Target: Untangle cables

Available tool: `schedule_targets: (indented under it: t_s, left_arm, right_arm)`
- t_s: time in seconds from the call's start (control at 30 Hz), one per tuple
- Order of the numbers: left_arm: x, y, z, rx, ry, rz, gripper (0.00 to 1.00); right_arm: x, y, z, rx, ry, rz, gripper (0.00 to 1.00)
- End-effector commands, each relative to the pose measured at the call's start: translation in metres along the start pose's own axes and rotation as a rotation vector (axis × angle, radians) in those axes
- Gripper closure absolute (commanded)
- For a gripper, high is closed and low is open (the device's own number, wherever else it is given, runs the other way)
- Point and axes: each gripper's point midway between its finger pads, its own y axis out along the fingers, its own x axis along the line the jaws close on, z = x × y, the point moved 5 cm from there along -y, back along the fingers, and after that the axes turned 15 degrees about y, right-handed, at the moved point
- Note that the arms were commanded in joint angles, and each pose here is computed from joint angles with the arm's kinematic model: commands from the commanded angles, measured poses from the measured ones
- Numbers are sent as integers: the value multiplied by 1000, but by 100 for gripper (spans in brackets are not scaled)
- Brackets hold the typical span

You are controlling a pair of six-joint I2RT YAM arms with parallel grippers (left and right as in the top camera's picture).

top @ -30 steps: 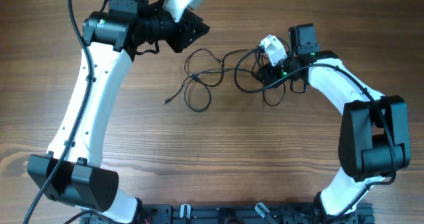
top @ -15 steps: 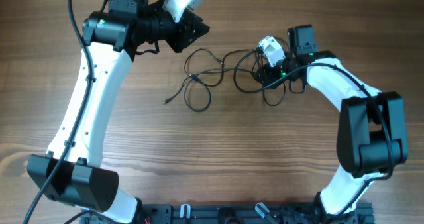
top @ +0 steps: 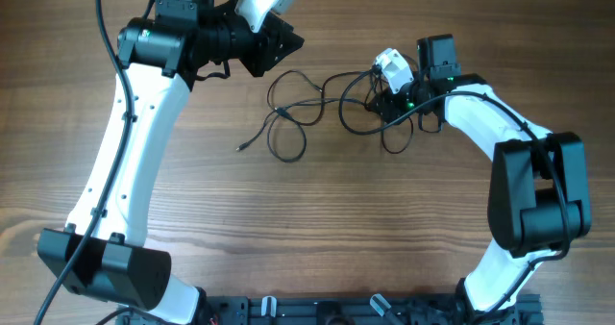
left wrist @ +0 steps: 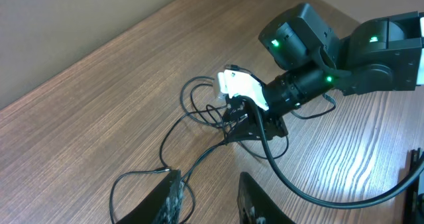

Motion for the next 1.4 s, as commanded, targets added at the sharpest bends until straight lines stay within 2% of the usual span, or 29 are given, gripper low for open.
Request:
schedule_targets:
  t_s: [0.0, 0.33, 0.43, 0.47, 0.53, 0.57, 0.77, 0.93, 1.13, 1.37]
  left_arm:
    - [-3, -13, -11, -26, 40, -20, 71]
    - [-3, -13, -11, -28, 41, -21, 71]
    - [-3, -13, -11, -28, 41, -22, 71]
    - [-3, -13, -11, -28, 41, -22, 71]
    - [-3, -13, -11, -28, 41, -21, 71]
    - [-3, -13, -11, -28, 41, -21, 71]
    - [-3, -13, -11, -27, 41, -21, 71]
    - [-3, -13, -11, -28, 40, -20, 71]
    - [-5, -13, -12, -35, 38, -4, 70]
    - [-8, -12, -12, -45, 48, 23, 59]
  right_arm:
    - [-7, 11, 8, 32, 3, 21, 55]
    - [-9, 20, 15, 56, 15, 9, 54]
    - [-9, 20, 15, 56, 15, 8, 56]
    - [-9, 20, 15, 55, 15, 9, 65]
    - [-9, 20, 14, 50, 27, 12, 94]
    - [-11, 20, 12, 44, 49, 24, 95]
    - [-14, 17, -4, -35, 207, 45, 95]
    - [-8, -8, -30, -117, 294, 46, 95]
    - [14, -72, -58, -232, 247, 53, 96]
    - [38, -137, -69, -340, 205, 67, 96]
